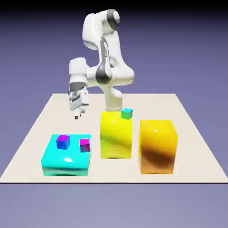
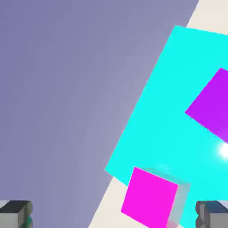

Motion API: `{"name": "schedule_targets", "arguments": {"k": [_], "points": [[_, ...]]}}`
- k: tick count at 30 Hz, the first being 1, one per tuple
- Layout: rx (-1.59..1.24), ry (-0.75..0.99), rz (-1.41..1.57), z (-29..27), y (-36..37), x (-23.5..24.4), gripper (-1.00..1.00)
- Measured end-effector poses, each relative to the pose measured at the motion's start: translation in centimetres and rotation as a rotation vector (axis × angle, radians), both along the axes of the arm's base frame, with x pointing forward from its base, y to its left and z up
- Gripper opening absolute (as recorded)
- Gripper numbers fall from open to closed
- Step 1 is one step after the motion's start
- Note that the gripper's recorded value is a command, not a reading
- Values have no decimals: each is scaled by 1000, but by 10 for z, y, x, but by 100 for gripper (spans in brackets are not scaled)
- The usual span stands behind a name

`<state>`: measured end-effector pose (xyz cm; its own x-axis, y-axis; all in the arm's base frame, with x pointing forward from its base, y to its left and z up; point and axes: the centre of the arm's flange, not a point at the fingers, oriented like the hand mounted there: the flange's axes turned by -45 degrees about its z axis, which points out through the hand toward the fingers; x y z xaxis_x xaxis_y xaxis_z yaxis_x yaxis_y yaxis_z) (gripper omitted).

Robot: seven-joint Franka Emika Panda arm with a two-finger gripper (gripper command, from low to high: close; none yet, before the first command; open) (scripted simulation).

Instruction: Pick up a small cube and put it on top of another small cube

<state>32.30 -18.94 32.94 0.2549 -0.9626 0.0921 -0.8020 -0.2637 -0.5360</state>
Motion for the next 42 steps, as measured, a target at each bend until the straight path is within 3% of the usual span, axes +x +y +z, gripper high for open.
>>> {"name": "schedule_targets", "arguments": {"k": [22, 41, 42], "points": [[757, 333, -1081, -152, -60, -151, 0], [767, 335, -1095, -217, -48, -133, 0], [765, 337, -1095, -218, -47, -133, -100]]}}
